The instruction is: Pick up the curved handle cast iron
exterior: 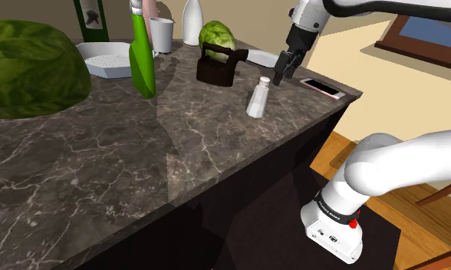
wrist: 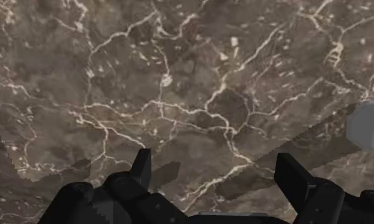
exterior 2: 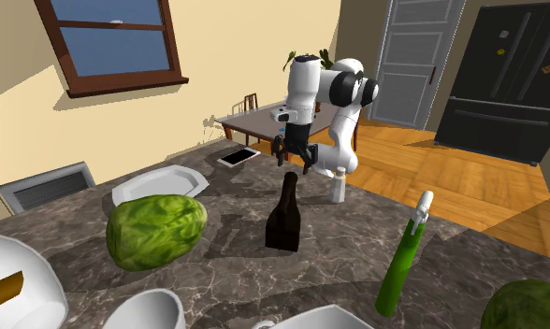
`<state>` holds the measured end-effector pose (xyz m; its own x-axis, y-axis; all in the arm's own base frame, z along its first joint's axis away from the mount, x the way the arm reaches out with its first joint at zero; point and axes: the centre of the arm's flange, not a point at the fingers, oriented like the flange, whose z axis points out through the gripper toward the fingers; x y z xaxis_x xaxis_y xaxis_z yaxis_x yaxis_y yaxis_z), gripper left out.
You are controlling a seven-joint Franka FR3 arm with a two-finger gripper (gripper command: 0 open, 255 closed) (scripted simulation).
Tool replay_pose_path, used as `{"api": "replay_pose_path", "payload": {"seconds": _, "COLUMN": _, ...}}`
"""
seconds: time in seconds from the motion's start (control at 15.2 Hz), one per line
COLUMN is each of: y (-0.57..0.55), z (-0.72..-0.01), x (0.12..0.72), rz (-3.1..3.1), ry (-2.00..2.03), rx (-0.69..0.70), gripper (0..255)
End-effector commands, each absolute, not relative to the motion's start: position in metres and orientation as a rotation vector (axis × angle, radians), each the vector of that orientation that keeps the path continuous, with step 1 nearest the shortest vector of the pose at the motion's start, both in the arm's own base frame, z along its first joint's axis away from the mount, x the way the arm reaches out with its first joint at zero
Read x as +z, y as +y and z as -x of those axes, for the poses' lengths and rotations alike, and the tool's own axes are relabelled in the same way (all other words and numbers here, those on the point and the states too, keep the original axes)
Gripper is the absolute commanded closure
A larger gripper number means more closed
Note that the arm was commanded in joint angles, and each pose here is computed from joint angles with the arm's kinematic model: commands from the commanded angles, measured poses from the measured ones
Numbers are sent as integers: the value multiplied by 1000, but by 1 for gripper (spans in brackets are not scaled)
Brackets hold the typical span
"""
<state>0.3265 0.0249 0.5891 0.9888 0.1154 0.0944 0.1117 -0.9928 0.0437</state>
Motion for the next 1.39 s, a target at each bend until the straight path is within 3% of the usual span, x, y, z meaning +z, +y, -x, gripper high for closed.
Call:
{"api": "replay_pose_path", "payload": {"seconds": 0.0, "y": 25, "z": -327, "x": 589, "rz": -3095, "ry": 177, "rx": 150, "gripper": 0}}
{"api": "replay_pose_path", "payload": {"seconds": 1.32, "y": 126, "z": -530, "x": 649, "rz": -3088, "ry": 642, "rx": 93, "gripper": 0}}
